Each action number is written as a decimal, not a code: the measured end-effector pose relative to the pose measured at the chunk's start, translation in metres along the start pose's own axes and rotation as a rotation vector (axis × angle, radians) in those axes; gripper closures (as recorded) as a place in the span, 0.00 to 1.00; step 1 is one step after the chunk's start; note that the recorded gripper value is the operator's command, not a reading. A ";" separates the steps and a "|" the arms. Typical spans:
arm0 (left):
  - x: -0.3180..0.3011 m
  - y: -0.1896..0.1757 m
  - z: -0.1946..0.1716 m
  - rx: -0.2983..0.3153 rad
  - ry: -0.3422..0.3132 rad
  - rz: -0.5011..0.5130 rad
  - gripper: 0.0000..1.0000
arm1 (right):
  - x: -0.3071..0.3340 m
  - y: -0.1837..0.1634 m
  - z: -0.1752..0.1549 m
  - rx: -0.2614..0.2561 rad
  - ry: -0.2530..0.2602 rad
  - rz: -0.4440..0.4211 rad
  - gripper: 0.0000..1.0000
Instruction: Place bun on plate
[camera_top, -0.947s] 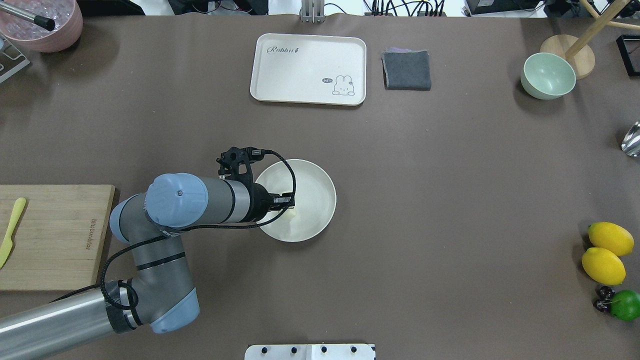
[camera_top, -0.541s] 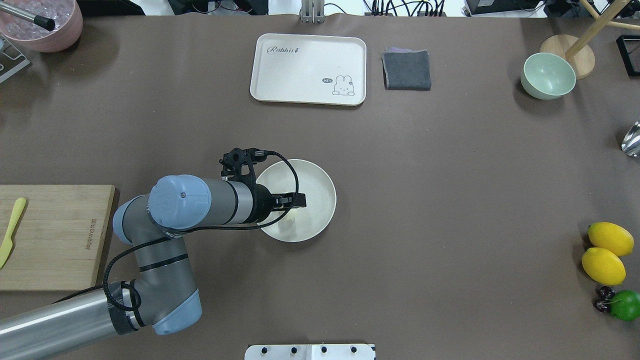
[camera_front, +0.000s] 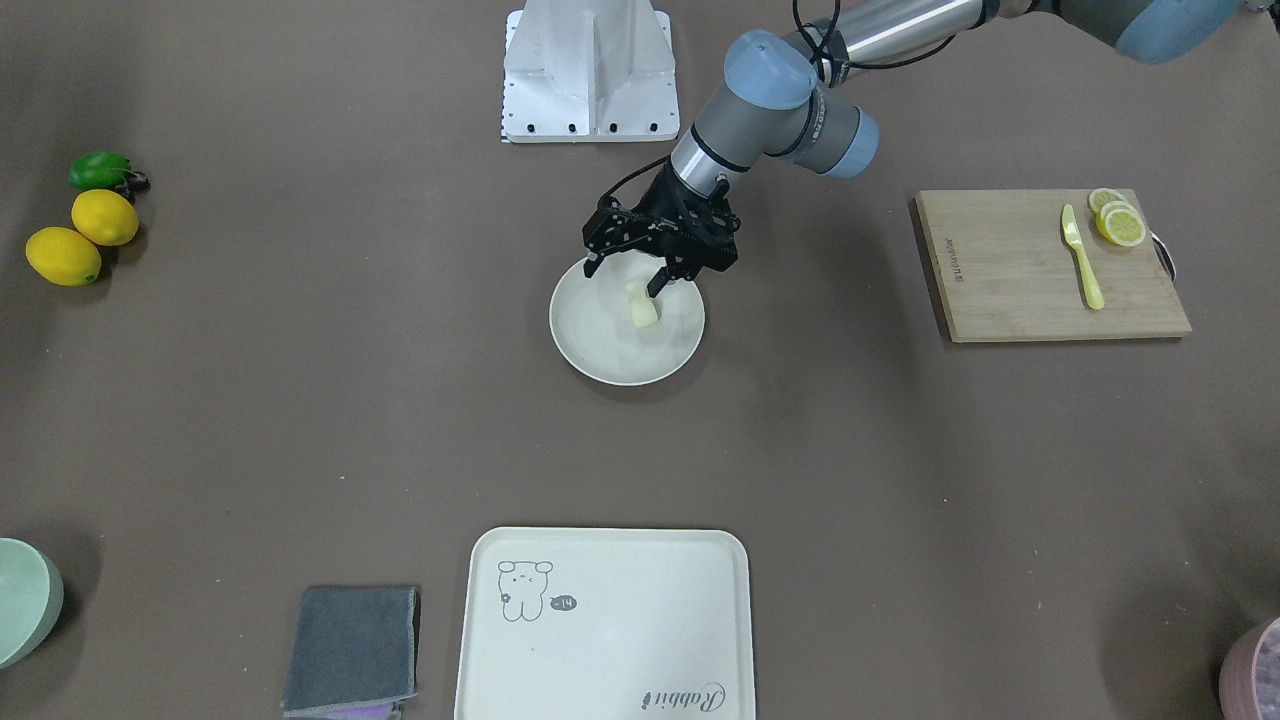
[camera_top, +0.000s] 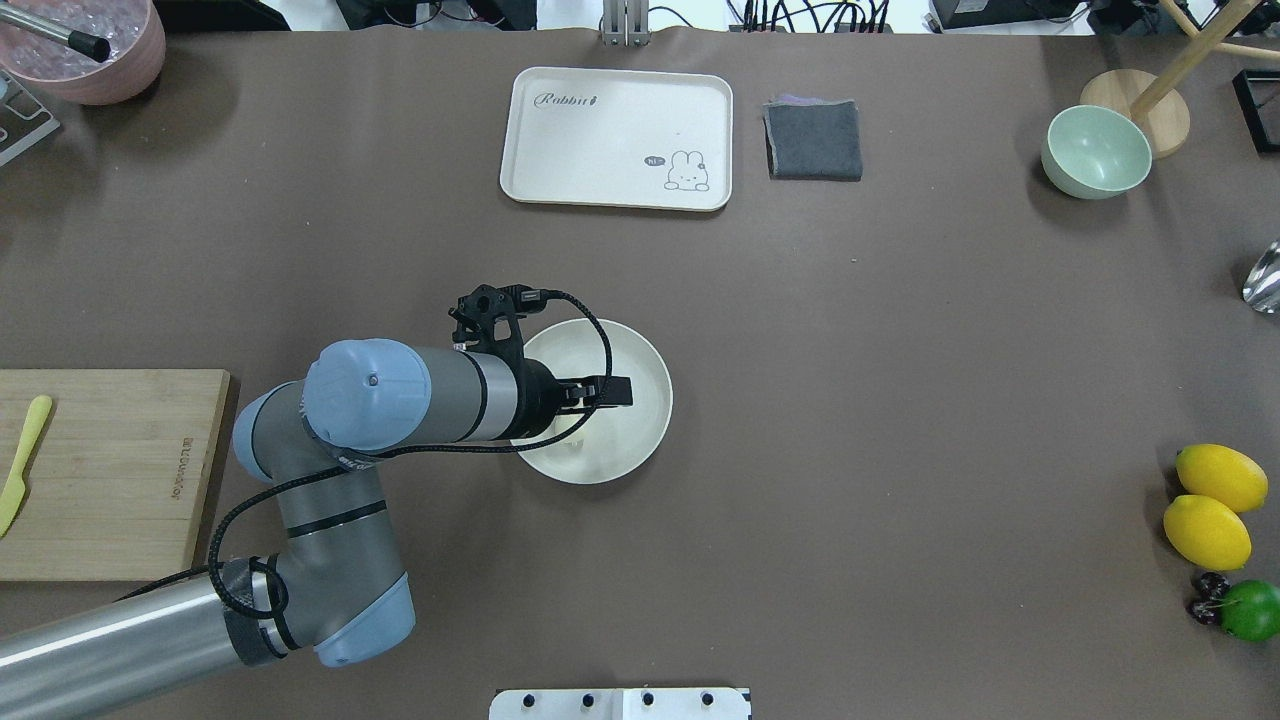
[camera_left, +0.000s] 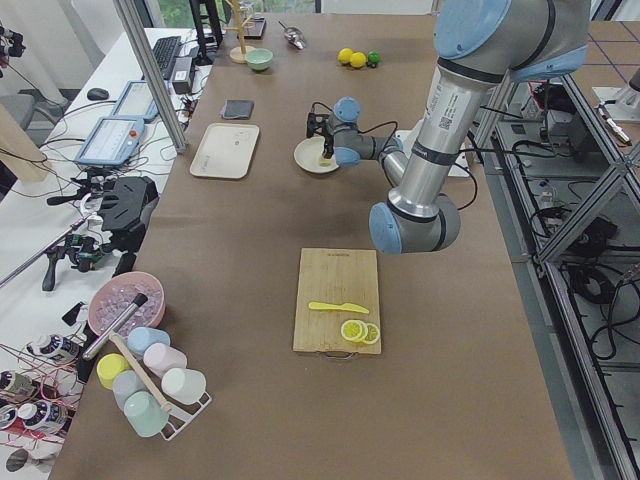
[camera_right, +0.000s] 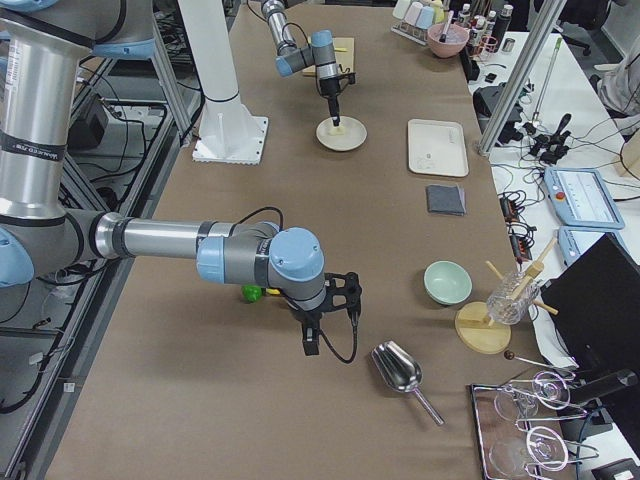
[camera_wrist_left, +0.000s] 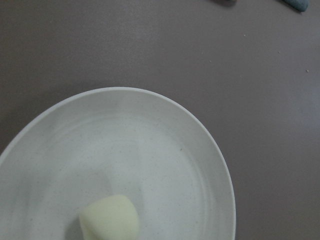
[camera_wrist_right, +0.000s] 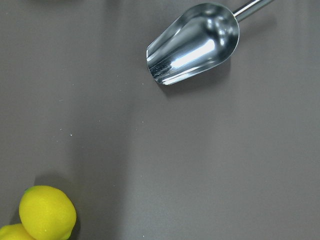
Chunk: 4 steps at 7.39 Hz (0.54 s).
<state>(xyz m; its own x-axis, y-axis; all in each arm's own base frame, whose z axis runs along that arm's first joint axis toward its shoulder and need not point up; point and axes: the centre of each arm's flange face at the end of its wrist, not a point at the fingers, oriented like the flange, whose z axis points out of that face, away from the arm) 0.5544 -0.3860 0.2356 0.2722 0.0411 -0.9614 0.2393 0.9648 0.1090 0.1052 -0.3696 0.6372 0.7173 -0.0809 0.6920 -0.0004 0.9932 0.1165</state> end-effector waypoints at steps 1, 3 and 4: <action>0.006 -0.010 -0.017 -0.013 -0.054 0.010 0.03 | 0.002 0.004 0.002 -0.006 -0.001 0.006 0.00; 0.006 -0.044 -0.074 -0.062 -0.201 0.075 0.03 | 0.004 0.008 0.005 -0.014 -0.001 0.013 0.00; -0.003 -0.066 -0.104 -0.078 -0.294 0.106 0.03 | 0.006 0.010 0.007 -0.018 -0.001 0.017 0.00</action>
<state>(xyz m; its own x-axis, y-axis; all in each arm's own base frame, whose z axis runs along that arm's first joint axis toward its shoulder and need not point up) 0.4407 -0.4232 0.2053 0.5523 0.0770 -0.8301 0.1260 0.9766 0.1744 0.1042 -0.3609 0.6473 0.7164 -0.0644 0.6947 0.0001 0.9957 0.0923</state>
